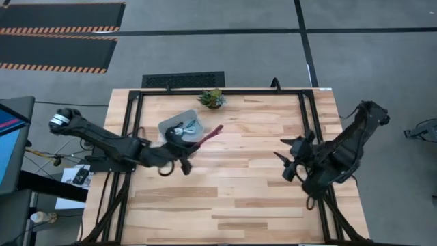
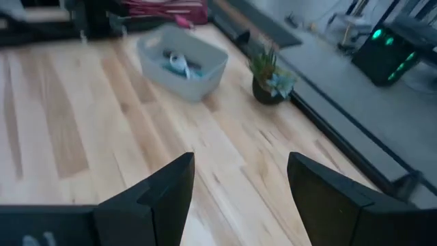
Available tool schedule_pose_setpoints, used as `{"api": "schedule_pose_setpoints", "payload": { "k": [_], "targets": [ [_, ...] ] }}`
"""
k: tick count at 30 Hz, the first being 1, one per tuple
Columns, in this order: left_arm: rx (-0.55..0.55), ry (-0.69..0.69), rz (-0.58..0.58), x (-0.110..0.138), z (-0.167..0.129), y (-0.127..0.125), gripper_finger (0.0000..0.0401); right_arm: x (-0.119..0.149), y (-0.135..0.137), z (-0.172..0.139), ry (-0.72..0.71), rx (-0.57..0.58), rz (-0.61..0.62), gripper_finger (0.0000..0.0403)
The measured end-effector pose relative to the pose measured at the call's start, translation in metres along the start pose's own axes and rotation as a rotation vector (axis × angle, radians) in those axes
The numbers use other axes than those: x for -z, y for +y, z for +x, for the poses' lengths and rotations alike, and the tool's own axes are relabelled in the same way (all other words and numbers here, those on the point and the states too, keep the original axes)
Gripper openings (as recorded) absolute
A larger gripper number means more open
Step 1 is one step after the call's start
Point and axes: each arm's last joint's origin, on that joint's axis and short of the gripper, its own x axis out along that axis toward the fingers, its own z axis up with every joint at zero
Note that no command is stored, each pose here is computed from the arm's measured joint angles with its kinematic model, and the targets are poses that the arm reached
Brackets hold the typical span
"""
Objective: Pick and place USB-C Cables
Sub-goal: Put the red charger cable into the white bin
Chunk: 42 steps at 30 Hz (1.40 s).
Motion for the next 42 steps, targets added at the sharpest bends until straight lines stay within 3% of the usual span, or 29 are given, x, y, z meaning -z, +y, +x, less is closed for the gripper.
{"api": "schedule_pose_setpoints", "payload": {
  "k": [5,9,14,24,32,42],
  "targets": [
    [0.190,-0.278,-0.148,0.019,-0.012,0.020,0.0015,0.024,0.022,0.036,-0.113,0.007,0.125,0.0260],
    [0.280,-0.406,-0.210,0.032,-0.017,0.029,0.0017,0.031,0.036,0.073,-0.173,-0.049,0.221,0.0260],
    [0.300,-0.417,-0.204,0.040,-0.014,0.029,0.0016,0.017,0.042,0.128,-0.308,-0.289,0.290,0.0260],
    [0.322,-0.466,-0.151,0.032,-0.008,0.019,0.0021,-0.020,0.031,0.213,-0.451,-0.448,0.314,0.0260],
    [0.317,-0.481,-0.134,0.031,-0.008,0.019,0.0021,-0.043,0.050,0.240,-0.519,-0.516,0.228,0.0260],
    [0.321,-0.485,-0.126,0.031,-0.010,0.018,0.0022,-0.065,0.050,0.239,-0.586,-0.557,0.173,0.0260]
  ]
}}
